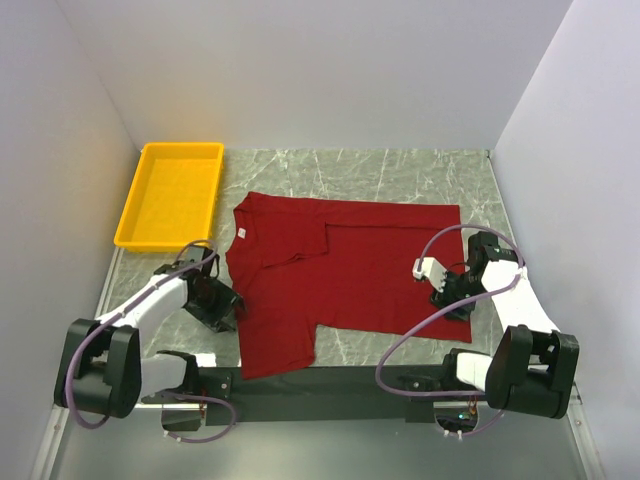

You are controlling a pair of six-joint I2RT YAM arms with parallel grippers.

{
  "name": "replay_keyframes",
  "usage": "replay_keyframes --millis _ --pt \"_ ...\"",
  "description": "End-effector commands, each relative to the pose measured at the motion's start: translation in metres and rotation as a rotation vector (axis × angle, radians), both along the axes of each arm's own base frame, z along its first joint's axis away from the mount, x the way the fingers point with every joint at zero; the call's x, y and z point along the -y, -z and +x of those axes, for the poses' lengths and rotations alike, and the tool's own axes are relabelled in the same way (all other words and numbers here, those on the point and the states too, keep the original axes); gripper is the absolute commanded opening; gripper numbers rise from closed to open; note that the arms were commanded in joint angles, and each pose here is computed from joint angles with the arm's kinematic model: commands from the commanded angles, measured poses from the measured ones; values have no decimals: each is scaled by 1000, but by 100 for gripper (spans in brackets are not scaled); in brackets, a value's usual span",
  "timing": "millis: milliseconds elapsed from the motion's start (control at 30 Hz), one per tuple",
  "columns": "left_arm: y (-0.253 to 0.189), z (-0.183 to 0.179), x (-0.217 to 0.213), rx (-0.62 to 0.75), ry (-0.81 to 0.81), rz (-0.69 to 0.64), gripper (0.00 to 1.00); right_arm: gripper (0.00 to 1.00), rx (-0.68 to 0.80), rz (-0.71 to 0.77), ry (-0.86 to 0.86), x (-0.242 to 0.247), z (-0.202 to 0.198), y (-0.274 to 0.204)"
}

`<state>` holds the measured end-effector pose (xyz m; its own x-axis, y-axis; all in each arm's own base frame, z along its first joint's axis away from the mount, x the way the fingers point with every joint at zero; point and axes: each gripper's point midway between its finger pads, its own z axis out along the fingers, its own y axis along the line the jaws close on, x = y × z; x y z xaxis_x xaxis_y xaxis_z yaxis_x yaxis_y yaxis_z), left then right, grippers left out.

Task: Fold and stack the t-shirts
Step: Fold the tshirt

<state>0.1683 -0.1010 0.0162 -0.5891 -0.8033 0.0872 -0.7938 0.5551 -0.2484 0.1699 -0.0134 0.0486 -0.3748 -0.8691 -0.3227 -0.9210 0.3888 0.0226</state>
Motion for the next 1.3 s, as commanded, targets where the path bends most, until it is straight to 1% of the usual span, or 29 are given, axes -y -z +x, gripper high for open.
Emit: replay_keyframes --millis 0,33,100,133,200,233,300,367,500,633,667,800,867,1000,1100,1133,1233,1267 --pt "4 18 7 55 4 -6 58 54 18 4 -9 -1 5 -8" --pt "5 22 6 63 1 9 57 54 20 2 -15 -1 5 -8" --pt "9 25 5 67 9 24 49 54 12 -6 -20 0 3 -7" --pt "9 28 4 74 15 33 47 54 9 -8 -30 1 2 -6" --pt "12 28 4 75 30 42 30 54 6 -6 -46 0 0 -7" --pt "12 28 5 84 41 40 17 54 14 -3 -65 -1 0 -8" --pt "10 29 7 107 51 37 5 53 18 3 -95 -3 -5 -8" --pt "8 30 8 132 64 32 1 53 26 7 -144 -4 -8 -7" --pt "-4 38 12 205 92 11 1 53 34 -10 -215 -3 -12 -4" --pt "-12 44 15 260 110 -8 1 54 -7 -15 -291 -2 -24 -2" --pt "-14 46 16 269 112 -10 1 54 -22 -35 -309 1 -28 -1" --pt "-13 46 19 267 129 -27 1 54 -71 -75 -378 6 -48 11" --pt "-11 44 21 261 130 -40 1 54 -58 -88 -372 6 -47 13" --pt "-8 41 22 258 129 -51 1 55 -88 -103 -391 5 -50 20" --pt "-6 40 23 255 126 -57 1 55 -84 -133 -406 6 -47 28" --pt "-5 39 23 250 125 -57 1 55 -58 -141 -403 4 -41 29" --pt "-5 38 23 250 123 -60 1 55 -50 -149 -397 0 -43 36" --pt "-6 38 23 252 123 -61 1 55 -26 -165 -396 0 -37 39"
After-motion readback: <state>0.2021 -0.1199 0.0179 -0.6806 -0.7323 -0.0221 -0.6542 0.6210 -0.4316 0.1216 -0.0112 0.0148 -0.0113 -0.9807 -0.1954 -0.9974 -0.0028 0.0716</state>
